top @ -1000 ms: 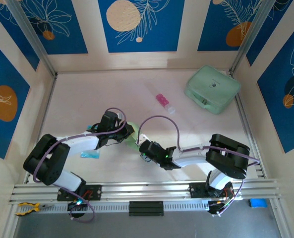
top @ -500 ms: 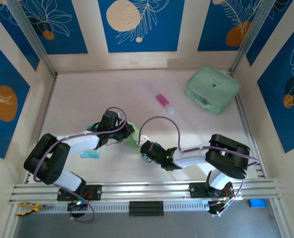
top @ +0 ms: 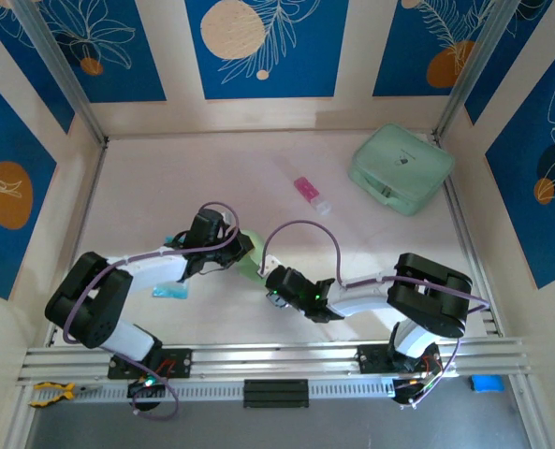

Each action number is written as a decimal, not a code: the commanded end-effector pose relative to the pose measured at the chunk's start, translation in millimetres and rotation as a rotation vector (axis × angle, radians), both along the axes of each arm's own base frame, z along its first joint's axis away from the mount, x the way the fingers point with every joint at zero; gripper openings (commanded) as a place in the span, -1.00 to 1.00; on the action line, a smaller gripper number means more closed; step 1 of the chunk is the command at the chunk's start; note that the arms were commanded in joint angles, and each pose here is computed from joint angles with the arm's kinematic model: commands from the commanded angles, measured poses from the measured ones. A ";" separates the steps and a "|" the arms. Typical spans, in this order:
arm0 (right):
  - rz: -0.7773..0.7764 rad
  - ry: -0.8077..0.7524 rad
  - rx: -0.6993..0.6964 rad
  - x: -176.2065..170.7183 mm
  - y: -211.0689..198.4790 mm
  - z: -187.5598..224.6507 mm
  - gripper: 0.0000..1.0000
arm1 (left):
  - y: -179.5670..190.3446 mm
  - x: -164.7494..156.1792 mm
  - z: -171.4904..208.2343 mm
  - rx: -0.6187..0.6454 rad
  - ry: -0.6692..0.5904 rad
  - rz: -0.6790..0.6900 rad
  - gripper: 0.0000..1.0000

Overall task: Fold a paper plane with a square sheet of paper (pick it up from the middle)
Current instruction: Fourth fold the wing at the center of the table.

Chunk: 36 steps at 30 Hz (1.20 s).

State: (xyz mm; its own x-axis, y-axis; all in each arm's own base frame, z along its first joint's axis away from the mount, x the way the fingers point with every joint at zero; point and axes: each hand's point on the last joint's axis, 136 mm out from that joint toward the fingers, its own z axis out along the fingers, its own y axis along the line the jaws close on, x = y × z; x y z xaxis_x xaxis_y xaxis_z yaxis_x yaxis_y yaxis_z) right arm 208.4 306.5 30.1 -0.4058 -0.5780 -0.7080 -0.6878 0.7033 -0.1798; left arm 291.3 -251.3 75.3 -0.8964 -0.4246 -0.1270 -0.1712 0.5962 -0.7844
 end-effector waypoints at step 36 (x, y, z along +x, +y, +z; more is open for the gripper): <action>-0.019 0.022 0.104 -0.8 2.6 12.1 -0.57 | -4.0 -0.6 -3.8 0.009 0.021 -0.019 -0.92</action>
State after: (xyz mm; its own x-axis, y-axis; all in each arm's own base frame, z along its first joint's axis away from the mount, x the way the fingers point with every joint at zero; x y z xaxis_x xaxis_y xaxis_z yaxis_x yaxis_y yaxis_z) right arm 206.8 306.6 33.6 -0.4280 -0.5370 -0.7269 -0.6844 0.7179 -0.1273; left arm 290.1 -250.6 69.7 -0.8984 -0.4234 -0.1170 -0.1835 0.6036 -0.7759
